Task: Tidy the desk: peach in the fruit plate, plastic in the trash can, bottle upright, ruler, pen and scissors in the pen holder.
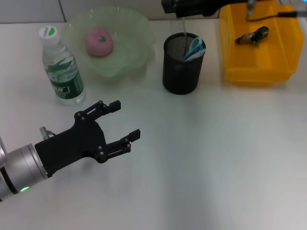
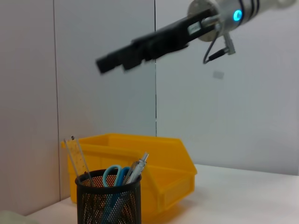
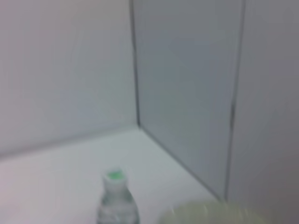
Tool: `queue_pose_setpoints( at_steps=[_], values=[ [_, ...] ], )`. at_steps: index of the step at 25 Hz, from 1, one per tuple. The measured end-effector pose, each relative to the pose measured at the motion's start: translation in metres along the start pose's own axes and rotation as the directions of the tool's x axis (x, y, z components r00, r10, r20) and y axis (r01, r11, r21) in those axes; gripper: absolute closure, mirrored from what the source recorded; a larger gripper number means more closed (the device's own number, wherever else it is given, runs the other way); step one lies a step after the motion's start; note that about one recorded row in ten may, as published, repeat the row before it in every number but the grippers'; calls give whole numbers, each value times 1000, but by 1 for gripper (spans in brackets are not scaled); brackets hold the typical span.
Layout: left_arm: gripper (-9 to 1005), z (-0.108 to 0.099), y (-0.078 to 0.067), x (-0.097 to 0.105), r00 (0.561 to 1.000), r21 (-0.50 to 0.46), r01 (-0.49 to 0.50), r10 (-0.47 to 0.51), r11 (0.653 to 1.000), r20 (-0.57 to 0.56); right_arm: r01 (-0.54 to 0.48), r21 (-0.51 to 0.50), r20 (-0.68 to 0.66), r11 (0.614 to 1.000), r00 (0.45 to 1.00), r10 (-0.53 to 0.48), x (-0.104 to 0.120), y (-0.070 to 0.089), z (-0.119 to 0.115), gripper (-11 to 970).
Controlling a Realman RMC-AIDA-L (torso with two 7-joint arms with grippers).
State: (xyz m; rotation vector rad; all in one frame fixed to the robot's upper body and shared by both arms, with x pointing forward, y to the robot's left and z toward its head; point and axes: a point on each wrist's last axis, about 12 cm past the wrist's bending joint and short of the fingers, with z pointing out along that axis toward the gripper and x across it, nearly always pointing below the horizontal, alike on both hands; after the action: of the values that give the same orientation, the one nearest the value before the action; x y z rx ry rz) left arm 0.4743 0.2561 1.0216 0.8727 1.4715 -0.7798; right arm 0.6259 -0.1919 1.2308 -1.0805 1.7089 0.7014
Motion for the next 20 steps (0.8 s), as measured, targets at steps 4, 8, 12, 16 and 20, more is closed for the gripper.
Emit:
queue_pose_setpoints(
  at_steps=[4,8,12,16,20],
  values=[
    [174,2,0,0,1000,5,13,-13,1000,-3,-2,-43,240,999,971,12,37,10,-21,249],
    [174,2,0,0,1000,8,25,-25,1000,-3,-35,-74,346,997,936,59,62,14,-29,248],
    [174,2,2,-2,999,11,43,-43,999,0,-64,-133,466,989,877,119,97,22,-47,248],
    [174,2,1,-3,999,18,45,-45,999,8,-69,-182,481,981,863,151,112,31,-54,249],
    [174,2,0,-5,998,40,57,-57,998,16,-55,-266,439,963,882,171,134,49,-59,249]
  ],
)
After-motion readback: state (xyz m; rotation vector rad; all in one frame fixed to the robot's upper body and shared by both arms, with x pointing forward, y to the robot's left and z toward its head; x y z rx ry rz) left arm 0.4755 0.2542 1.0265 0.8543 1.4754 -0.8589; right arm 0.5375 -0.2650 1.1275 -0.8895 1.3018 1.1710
